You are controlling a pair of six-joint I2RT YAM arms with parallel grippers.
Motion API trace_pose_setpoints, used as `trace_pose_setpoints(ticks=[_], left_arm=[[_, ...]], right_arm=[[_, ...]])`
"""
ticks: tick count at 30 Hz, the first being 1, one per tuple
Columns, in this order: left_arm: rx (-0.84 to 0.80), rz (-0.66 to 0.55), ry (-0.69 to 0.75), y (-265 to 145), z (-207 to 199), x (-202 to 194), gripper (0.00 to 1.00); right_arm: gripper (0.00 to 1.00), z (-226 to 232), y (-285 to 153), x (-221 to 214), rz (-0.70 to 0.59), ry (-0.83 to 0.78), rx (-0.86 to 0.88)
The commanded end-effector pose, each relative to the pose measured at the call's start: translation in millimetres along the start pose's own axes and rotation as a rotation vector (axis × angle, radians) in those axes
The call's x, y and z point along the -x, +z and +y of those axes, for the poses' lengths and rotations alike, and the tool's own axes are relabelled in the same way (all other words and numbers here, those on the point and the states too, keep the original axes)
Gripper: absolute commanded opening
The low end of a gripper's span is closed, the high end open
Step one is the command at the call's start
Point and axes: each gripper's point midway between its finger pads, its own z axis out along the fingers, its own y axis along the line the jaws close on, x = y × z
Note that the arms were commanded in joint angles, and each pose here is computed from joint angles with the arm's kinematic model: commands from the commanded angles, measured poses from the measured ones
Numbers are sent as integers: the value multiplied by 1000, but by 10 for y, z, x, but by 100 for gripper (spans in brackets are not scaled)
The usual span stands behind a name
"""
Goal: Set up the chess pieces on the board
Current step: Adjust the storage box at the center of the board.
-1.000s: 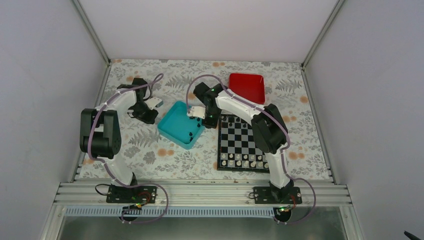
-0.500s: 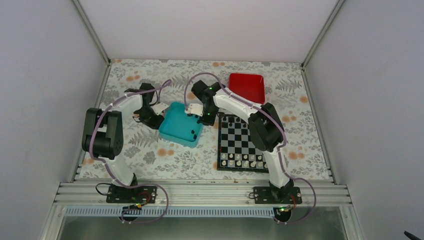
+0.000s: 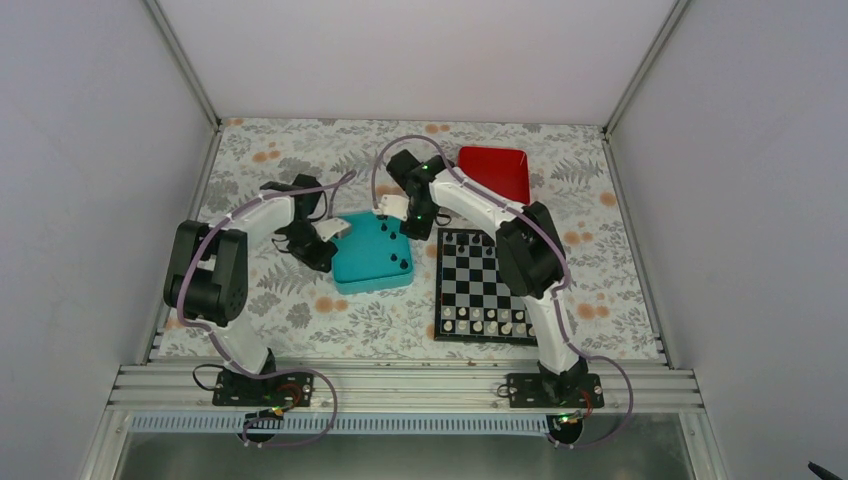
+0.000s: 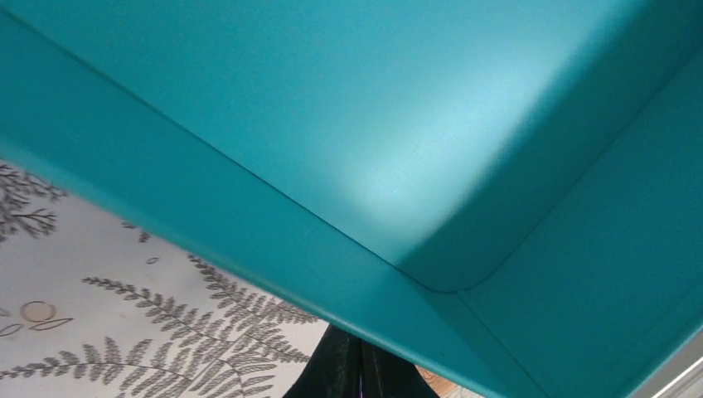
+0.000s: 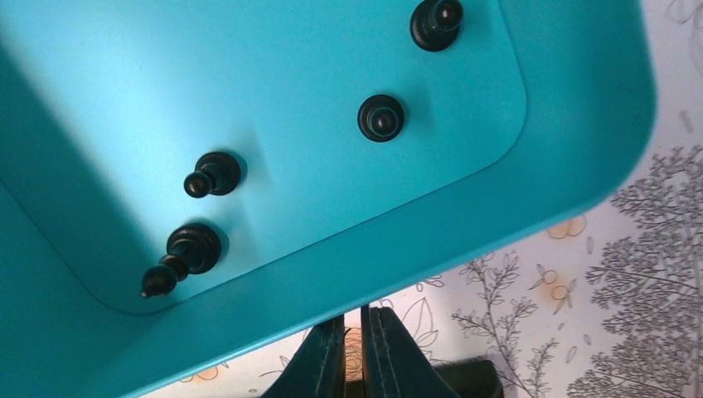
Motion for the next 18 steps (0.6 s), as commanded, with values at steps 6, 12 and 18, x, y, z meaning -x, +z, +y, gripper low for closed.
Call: trace_pose_setpoints(ticks=[6,12,18], left_arm=[[-17,-7,38,-102,-129,33,2],[36,25,33,-203,-34,-42,24],[123,9,39,-479,137,-164,73]], right_arm=[[11,-97,-105,102,-26,-27,-27],[19,-97,-486,124,-59,-40,-68],[38,-21,-709,178,-67,-78,-100]])
